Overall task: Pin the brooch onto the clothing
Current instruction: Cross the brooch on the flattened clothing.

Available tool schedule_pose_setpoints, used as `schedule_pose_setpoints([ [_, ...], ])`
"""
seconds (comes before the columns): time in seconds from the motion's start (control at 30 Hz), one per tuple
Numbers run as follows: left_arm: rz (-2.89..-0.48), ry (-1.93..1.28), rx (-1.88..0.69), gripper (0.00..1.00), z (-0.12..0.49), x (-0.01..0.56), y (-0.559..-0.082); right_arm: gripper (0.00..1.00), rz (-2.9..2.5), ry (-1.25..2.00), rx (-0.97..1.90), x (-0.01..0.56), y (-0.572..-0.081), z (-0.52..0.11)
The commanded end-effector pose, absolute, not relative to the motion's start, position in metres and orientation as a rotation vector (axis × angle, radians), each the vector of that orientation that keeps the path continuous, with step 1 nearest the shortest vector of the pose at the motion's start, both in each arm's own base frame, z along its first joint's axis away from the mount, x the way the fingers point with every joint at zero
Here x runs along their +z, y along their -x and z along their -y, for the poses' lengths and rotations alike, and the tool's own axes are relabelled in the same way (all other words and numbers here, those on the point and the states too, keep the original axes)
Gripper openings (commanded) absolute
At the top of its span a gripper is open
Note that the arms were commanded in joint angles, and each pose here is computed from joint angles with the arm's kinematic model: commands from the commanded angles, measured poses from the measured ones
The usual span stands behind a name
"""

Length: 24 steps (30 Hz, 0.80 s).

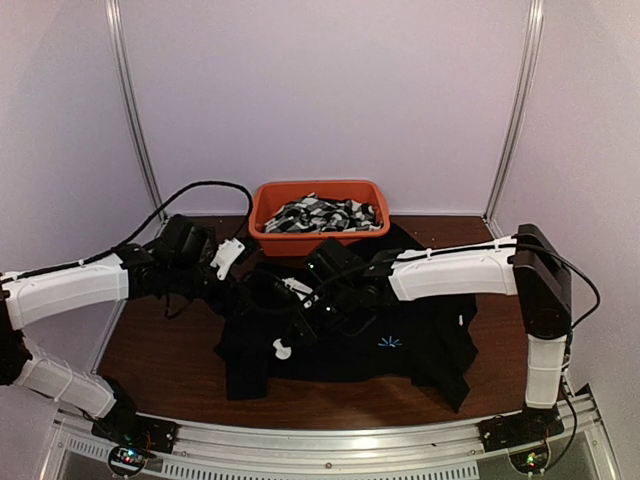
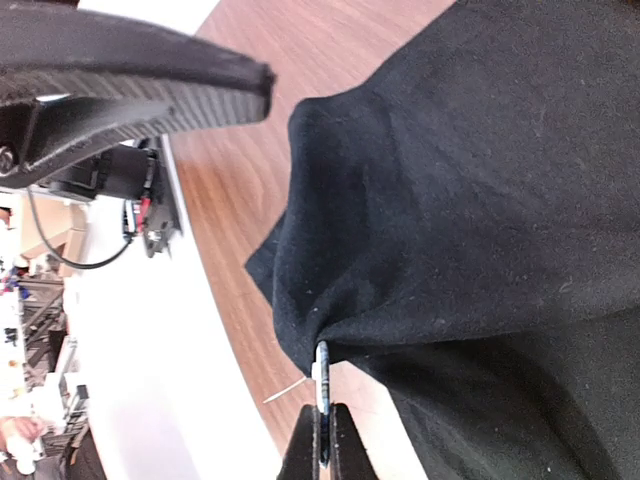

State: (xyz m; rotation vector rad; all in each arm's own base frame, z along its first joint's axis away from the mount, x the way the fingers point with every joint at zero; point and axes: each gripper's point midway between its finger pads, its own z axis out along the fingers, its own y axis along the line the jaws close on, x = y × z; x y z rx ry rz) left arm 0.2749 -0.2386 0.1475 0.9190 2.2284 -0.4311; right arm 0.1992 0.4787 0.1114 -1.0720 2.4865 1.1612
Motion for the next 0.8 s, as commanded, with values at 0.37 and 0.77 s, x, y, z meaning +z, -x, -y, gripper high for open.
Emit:
schedule_pose_setpoints([
  [0.37,-2.050,-1.235,-0.866,0.97,0.279,0.148,-0.227,0.00,-2.450,1.250,1.352,0.106,-0.196,-0.465],
  [0.77,-2.112,-1.334,-1.022,0.90,0.295,0.121,-0.208,0.00,-2.297,1.347,1.462,0.126,-0.196,-0.474],
])
